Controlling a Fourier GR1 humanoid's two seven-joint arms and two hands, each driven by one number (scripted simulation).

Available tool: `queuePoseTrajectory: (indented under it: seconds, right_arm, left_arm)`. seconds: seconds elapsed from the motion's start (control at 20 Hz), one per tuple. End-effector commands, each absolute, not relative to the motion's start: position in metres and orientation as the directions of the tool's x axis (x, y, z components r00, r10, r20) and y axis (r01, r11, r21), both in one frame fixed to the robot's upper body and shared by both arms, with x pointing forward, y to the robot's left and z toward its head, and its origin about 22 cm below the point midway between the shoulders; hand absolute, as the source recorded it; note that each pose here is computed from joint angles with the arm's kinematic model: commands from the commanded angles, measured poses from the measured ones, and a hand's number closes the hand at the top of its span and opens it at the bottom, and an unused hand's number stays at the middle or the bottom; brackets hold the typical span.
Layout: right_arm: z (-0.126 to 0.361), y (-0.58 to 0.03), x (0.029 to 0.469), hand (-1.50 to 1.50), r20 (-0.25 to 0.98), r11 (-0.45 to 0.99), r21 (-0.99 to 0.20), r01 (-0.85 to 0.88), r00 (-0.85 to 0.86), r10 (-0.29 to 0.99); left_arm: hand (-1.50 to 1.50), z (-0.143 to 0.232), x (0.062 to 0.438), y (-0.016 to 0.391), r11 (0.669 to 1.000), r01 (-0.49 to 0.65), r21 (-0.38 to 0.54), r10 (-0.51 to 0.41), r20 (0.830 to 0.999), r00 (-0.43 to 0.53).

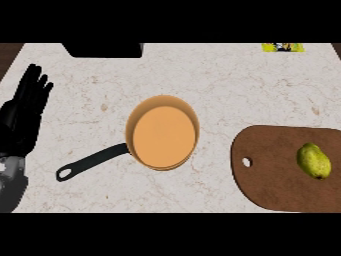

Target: Pick the pear from the cutting board and place it in the pot

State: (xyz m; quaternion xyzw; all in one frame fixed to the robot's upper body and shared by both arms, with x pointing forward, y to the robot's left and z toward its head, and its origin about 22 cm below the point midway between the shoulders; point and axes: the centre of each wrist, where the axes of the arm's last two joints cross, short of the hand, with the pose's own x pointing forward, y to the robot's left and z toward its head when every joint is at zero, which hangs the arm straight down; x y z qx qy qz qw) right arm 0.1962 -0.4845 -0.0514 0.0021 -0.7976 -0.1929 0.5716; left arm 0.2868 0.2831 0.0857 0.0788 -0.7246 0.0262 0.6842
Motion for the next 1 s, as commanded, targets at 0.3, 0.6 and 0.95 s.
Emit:
queuePoseTrajectory:
  seconds: [0.3,0.6,0.95]
  right_arm:
    - [0.016,-0.515,0.223,-1.5,0.986,0.972,-0.044,-0.23,-0.165,0.006]
    - [0.026,-0.508,0.232,-1.5,0.987,0.905,-0.153,-0.398,-0.106,0.121]
    - [0.023,-0.501,0.245,-1.5,0.987,0.896,-0.155,-0.416,-0.098,0.125]
  left_arm:
    - [0.0,0.084,0.293,0.274,0.985,-0.153,0.079,-0.088,0.995,-0.053]
    - [0.0,0.094,0.294,0.278,0.986,-0.152,0.068,-0.075,0.996,-0.038]
    - [0.0,0.091,0.297,0.283,0.984,-0.162,0.075,-0.084,0.995,-0.053]
